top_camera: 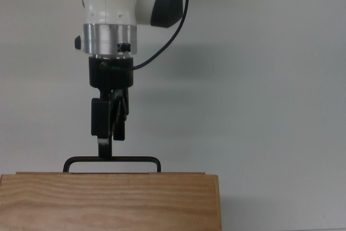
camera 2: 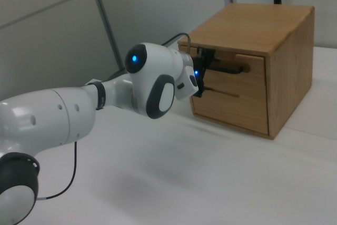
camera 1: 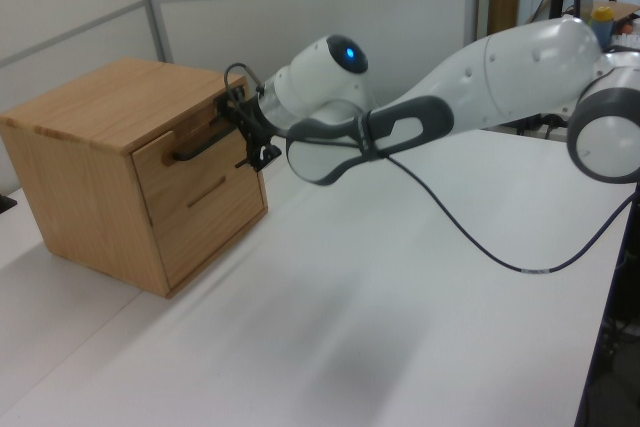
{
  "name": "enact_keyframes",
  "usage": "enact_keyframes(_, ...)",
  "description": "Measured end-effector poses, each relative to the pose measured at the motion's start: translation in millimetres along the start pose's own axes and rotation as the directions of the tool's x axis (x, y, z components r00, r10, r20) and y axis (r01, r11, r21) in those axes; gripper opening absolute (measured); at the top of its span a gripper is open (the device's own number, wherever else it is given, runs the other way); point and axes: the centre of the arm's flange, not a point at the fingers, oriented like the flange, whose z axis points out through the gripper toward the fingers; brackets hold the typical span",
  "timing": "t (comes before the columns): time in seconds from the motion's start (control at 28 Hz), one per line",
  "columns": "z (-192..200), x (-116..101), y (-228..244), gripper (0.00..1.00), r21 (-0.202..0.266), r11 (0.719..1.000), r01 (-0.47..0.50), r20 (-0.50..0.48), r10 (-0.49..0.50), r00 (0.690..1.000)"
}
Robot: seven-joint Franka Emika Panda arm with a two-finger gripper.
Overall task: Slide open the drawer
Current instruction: 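Lower the gripper onto the black bar handle and close on it, then pull the gripped handle outward, sliding the upper drawer out of the cabinet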
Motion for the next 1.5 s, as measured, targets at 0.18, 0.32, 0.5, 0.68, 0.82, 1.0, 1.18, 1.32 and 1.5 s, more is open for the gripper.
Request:
enact_keyframes(0.18,14.3,1.3,12.0,0.90,0.064,0.998,-0.004,0.010,0.003,1.000)
enact_keyframes(0.32,17.4,1.4,14.6,0.73,0.082,0.997,-0.004,0.013,0.003,1.000)
enact_keyframes(0.5,14.6,1.0,9.0,0.51,0.096,0.995,-0.003,0.014,0.001,1.000)
enact_keyframes(0.68,11.6,0.7,3.2,0.34,0.108,0.994,0.006,0.014,-0.007,1.000)
enact_keyframes(0.82,9.7,0.6,0.2,0.19,0.115,0.993,0.012,0.013,-0.014,1.000)
enact_keyframes(1.0,9.4,0.3,0.1,0.18,0.115,0.993,0.031,0.011,-0.032,0.999)
enact_keyframes(1.18,8.5,0.0,0.5,0.18,0.114,0.993,0.037,0.011,-0.038,0.999)
enact_keyframes(1.32,3.9,-0.3,2.2,0.18,0.108,0.993,0.038,0.010,-0.039,0.999)
enact_keyframes(1.5,-7.0,-0.9,7.1,0.18,0.093,0.995,0.042,0.008,-0.043,0.999)
